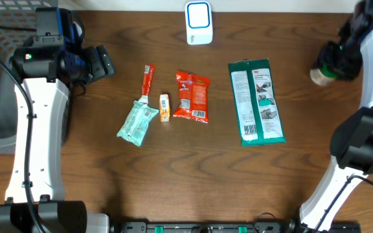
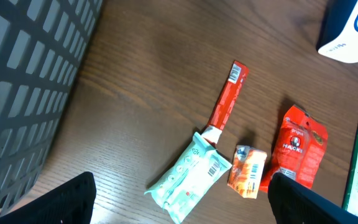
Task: Scan the item barcode
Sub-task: 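Carry the jar to the right table edge and release it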
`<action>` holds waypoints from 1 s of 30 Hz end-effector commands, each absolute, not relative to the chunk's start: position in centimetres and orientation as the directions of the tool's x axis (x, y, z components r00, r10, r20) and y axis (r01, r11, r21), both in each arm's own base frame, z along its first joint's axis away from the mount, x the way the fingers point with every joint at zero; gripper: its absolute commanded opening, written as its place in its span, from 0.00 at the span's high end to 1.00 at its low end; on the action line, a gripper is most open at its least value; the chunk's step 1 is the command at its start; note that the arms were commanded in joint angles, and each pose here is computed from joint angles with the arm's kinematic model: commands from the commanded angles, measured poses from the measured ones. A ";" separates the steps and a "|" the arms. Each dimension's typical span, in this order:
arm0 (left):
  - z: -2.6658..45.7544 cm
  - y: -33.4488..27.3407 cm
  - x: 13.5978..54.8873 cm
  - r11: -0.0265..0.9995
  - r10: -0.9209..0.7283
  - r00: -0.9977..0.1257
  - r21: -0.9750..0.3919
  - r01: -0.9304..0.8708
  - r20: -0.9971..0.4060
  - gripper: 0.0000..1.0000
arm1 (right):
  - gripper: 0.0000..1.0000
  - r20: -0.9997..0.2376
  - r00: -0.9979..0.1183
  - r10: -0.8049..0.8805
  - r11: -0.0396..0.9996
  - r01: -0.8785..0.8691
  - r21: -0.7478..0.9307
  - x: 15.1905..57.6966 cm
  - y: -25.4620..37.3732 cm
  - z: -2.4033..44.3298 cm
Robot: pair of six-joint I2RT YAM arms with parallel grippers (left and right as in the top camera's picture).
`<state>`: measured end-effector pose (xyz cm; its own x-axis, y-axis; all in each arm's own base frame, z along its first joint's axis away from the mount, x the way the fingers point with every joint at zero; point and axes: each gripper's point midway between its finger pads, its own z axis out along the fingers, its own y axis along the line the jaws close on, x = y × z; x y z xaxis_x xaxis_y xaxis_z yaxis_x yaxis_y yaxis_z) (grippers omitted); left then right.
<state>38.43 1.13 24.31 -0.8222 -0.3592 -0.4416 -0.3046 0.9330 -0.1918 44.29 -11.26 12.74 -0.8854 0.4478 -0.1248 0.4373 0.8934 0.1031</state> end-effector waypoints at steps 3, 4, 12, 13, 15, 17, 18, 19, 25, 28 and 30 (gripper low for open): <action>25.8 1.1 38.4 0.937 -0.348 -0.808 -0.197 -0.288 -0.475 0.12 | 0.95 -0.074 -0.853 0.516 0.855 0.510 0.094 42.1 -14.9 8.9; 25.8 1.2 38.4 0.937 -0.348 -0.808 -0.197 -0.288 -0.475 0.12 | 0.94 -0.070 -0.846 0.528 0.848 0.521 0.093 41.8 -15.4 8.4; 25.8 1.2 38.4 0.937 -0.348 -0.808 -0.197 -0.288 -0.475 0.12 | 0.93 -0.039 -0.795 0.606 0.794 0.601 0.088 39.2 -18.7 4.5; 25.8 1.2 38.4 0.937 -0.348 -0.808 -0.197 -0.288 -0.475 0.12 | 0.92 -0.037 -0.790 0.612 0.789 0.608 0.088 39.0 -19.0 4.1; 25.8 1.1 38.4 0.937 -0.348 -0.808 -0.197 -0.288 -0.475 0.12 | 0.89 -0.038 -0.784 0.619 0.784 0.615 0.088 38.7 -19.3 3.5; 25.8 1.1 38.4 0.937 -0.348 -0.808 -0.197 -0.288 -0.475 0.12 | 0.57 -0.044 -0.780 0.624 0.780 0.619 0.090 38.7 -19.6 3.2; 25.8 1.2 38.4 0.937 -0.348 -0.808 -0.197 -0.288 -0.475 0.12 | 0.41 -0.047 -0.780 0.624 0.780 0.619 0.090 38.7 -19.6 3.1; 25.8 1.1 38.4 0.937 -0.348 -0.808 -0.197 -0.288 -0.475 0.12 | 0.23 -0.047 -0.780 0.624 0.780 0.619 0.090 38.7 -19.6 3.1; 25.8 1.2 38.4 0.937 -0.348 -0.808 -0.197 -0.288 -0.475 0.12 | 0.01 -0.048 -0.780 0.624 0.779 0.614 0.128 39.4 -19.3 4.9; 25.8 1.2 38.4 0.937 -0.348 -0.808 -0.197 -0.288 -0.475 0.12 | 0.01 -0.068 -0.777 0.626 0.778 0.615 0.131 39.9 -19.7 8.1; 25.8 1.1 38.4 0.937 -0.348 -0.808 -0.197 -0.288 -0.475 0.12 | 0.01 -0.087 -0.775 0.625 0.779 0.613 0.135 40.2 -19.9 10.7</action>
